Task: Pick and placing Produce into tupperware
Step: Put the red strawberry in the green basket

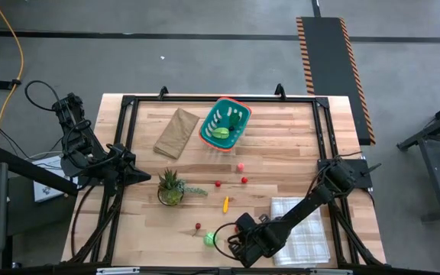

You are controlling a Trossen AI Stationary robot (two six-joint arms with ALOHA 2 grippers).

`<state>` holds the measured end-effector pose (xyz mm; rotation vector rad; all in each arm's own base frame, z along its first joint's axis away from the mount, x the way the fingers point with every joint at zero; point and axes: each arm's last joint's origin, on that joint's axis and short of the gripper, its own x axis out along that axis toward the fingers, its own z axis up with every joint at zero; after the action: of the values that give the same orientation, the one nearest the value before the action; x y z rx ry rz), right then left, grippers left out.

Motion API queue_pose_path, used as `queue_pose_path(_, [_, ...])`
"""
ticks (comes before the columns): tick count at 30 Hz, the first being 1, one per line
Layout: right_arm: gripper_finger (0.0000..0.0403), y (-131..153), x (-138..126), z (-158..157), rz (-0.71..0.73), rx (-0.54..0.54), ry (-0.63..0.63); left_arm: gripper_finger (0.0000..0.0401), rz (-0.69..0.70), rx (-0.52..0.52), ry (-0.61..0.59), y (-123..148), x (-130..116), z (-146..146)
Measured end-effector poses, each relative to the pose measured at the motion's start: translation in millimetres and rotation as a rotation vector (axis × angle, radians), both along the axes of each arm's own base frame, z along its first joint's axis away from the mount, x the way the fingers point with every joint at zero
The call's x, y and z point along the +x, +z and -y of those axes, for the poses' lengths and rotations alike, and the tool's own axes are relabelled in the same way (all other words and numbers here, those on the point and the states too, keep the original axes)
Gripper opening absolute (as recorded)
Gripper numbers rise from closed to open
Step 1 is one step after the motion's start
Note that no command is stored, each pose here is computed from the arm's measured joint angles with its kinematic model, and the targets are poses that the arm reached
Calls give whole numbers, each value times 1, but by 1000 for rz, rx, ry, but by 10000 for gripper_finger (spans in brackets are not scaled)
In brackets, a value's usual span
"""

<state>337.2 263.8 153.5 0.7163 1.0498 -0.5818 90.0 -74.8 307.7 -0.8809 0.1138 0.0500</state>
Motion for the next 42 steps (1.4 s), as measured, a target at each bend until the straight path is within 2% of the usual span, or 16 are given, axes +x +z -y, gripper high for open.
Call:
queue_pose_path(8, [3,0,0,0,0,0,0,1,0,0,0,0,0,0])
queue_pose_path(22, [1,2,-1,-1,-2,15,5,1,0,0,0,0,0,0])
queue_pose_path(34, [0,68,-12,11,129,74,7,1,0,0,0,0,0,0])
queue_pose_path(42, [0,120,-17,38,275,-4,59,1,0,0,0,0,0,0])
